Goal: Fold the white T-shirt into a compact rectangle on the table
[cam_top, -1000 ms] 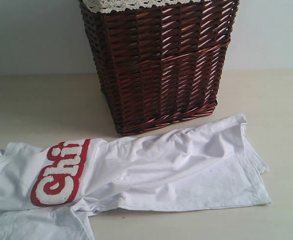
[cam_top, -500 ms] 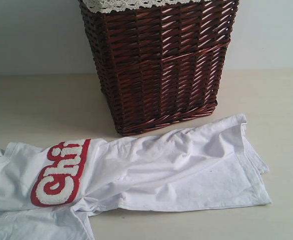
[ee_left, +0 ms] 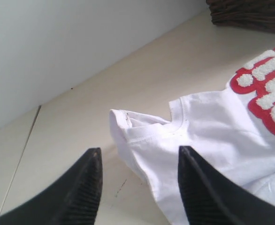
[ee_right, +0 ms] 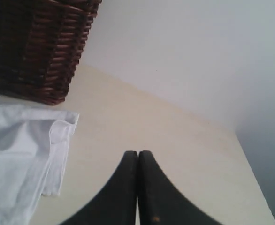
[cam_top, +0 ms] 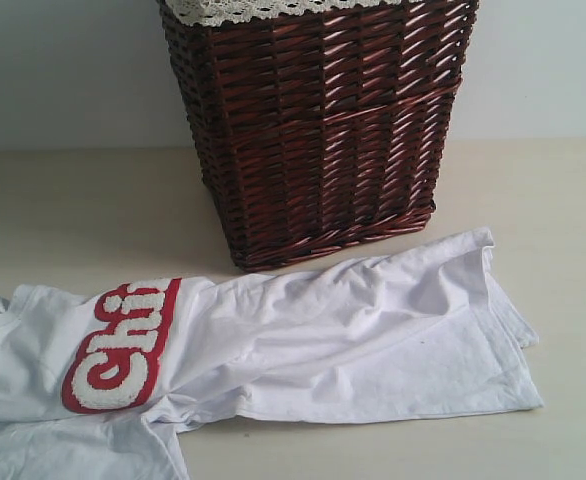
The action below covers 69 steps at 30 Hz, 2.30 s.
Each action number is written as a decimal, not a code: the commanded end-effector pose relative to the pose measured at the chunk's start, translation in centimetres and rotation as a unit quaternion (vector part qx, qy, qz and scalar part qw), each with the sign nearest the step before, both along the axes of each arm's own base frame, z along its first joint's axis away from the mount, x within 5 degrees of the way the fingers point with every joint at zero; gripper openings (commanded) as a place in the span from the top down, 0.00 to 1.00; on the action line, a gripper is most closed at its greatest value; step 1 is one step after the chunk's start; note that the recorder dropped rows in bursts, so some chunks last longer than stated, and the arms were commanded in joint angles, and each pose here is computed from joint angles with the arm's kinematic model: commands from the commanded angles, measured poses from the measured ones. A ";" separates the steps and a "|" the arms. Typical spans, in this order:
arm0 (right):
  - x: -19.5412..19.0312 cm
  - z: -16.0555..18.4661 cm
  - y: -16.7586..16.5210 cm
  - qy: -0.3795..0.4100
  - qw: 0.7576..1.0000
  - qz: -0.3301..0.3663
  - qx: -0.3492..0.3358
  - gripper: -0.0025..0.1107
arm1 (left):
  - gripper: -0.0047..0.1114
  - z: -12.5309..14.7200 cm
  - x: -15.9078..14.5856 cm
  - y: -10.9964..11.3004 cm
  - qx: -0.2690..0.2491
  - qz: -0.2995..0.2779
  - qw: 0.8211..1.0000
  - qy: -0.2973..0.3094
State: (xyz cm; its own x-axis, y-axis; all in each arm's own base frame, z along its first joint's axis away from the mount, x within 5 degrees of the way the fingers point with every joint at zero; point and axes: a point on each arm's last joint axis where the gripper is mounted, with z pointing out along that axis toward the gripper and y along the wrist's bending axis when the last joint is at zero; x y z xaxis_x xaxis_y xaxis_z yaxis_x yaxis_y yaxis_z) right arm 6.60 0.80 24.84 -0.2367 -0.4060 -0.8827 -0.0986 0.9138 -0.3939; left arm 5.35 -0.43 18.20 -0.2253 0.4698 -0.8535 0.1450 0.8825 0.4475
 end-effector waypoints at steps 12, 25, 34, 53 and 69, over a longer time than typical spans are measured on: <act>12.3 -3.1 -2.4 0.218 0.972 0.028 0.088 0.98 | 0.53 0.0 0.0 0.0 -0.001 -0.002 1.000 -0.003; 19.6 -9.4 -2.5 0.455 0.854 0.235 0.089 0.98 | 0.53 0.0 0.0 0.0 -0.001 -0.002 1.000 -0.003; 23.0 -13.0 -3.1 0.466 0.838 0.269 0.086 0.98 | 0.53 0.0 0.0 0.0 -0.001 -0.002 1.000 -0.003; 23.5 -15.7 -3.5 0.490 0.834 0.234 0.101 0.98 | 0.53 0.0 0.0 0.0 -0.001 -0.002 1.000 -0.003; 20.3 -13.5 -6.0 0.626 0.757 0.185 -0.030 0.98 | 0.53 0.0 0.0 0.0 -0.001 -0.002 1.000 -0.003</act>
State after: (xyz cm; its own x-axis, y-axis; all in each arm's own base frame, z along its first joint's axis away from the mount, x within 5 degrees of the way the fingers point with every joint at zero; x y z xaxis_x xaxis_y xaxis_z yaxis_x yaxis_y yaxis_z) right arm 27.32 -4.88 11.19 -0.7543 -0.6529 -0.0688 -0.6512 0.7308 0.2045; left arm 5.35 -0.43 18.20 -0.2253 0.4698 -0.8535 0.1450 0.8825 0.4475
